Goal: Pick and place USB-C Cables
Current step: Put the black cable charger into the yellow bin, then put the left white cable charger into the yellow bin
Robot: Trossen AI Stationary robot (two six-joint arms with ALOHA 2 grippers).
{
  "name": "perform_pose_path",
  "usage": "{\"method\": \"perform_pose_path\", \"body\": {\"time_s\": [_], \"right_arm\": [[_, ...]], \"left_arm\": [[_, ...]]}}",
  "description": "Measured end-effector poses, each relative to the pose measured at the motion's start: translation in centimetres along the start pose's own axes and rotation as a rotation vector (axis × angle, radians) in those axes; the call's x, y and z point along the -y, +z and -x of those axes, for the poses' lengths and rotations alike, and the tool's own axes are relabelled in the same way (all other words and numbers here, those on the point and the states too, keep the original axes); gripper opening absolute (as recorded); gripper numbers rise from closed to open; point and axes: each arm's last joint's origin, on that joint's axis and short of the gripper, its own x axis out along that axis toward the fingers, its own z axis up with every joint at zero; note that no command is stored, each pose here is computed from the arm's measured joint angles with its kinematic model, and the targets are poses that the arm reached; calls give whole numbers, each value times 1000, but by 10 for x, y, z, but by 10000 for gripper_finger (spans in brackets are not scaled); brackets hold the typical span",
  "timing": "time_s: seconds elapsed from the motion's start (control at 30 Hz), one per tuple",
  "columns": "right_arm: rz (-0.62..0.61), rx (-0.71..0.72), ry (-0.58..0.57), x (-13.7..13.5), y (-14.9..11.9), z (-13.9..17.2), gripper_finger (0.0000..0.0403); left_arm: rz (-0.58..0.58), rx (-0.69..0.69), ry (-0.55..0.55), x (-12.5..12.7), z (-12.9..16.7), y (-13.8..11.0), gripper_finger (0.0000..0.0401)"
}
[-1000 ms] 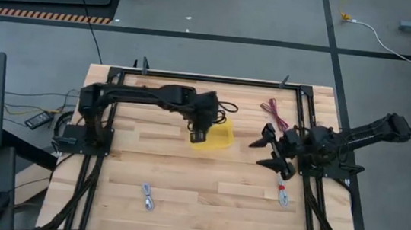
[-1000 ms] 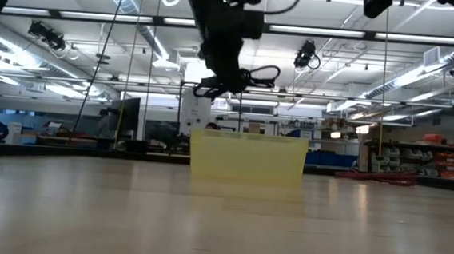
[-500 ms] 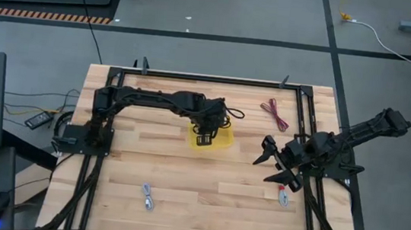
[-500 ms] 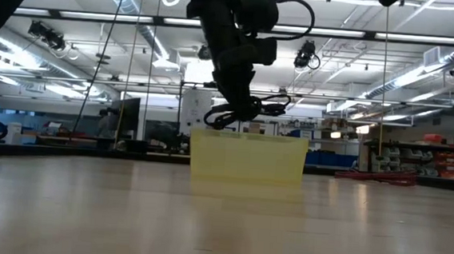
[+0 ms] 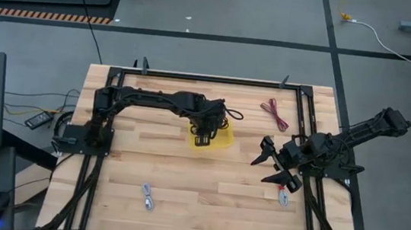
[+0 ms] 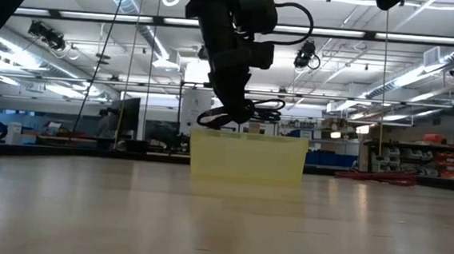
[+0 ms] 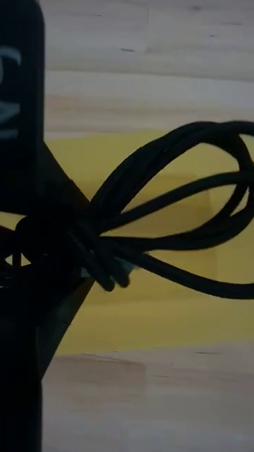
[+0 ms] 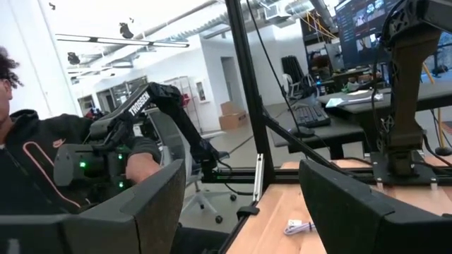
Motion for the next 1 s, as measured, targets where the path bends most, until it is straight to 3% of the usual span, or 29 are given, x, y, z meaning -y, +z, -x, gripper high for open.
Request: {"method": "perform_pose_path", "body": {"time_s": [0.3,0.67,0.9,1.0], "right_arm": [[0,1,-1,0,0,0,283],[-1,1,-1,0,0,0,283],[-1,0,-1,0,0,0,283],[0,-1,-2,0,0,0,283]], "left_arm": [[6,3,0,0,0,0,187],[23,0,-1,1,0,0,192],[-16,-89,-5,15,8,-8,192],[-27,-106,-54,26,13,-10,192]]}}
